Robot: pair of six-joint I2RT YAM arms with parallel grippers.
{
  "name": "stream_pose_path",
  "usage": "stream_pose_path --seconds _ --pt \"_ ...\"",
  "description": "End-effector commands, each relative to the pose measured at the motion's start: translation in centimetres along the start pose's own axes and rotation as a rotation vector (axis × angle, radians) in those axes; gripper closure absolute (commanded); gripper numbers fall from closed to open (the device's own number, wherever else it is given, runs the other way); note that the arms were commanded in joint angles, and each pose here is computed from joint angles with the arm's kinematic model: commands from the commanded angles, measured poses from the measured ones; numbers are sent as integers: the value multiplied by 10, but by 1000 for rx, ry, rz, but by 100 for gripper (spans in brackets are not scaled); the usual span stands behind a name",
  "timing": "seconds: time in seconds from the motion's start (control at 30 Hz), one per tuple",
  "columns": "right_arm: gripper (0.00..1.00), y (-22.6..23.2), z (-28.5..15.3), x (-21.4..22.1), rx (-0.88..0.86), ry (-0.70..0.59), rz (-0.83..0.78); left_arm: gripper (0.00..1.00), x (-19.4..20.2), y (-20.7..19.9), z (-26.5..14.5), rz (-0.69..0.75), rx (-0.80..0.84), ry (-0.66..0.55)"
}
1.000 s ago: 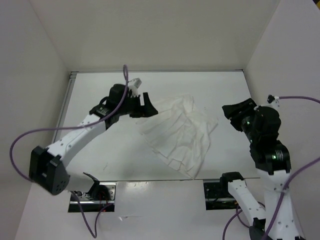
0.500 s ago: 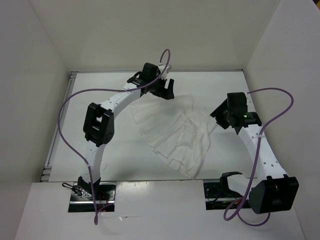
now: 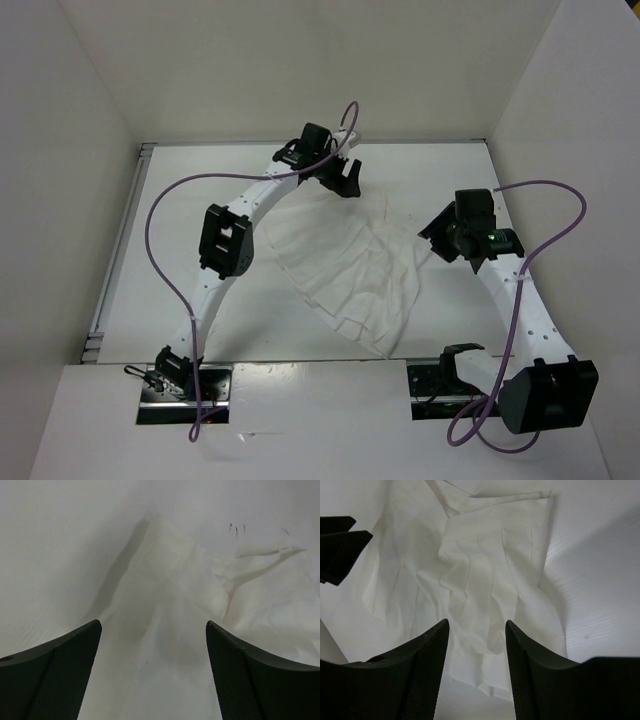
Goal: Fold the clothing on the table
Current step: Flatten the skirt out
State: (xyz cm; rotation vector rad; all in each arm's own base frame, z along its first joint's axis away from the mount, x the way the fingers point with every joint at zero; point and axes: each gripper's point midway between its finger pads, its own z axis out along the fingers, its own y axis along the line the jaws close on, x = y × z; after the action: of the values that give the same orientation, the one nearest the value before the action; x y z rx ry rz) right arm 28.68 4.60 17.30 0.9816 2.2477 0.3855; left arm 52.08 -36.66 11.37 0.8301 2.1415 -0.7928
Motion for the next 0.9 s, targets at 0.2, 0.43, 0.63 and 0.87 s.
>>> stream_pose_path --seconds 0.2,0.43,0.63,0.87 --pt "45 -9 -11 5 19 9 16 12 -14 -17 35 90 65 -25" --pt "45 -12 -16 5 25 2 25 26 10 -8 51 90 29 29" --pt "45 -12 -18 3 23 -11 25 99 33 -2 64 60 -36 83" --pt "45 -4 -25 0 -55 -51 28 100 -78 -59 -21 113 4 -120"
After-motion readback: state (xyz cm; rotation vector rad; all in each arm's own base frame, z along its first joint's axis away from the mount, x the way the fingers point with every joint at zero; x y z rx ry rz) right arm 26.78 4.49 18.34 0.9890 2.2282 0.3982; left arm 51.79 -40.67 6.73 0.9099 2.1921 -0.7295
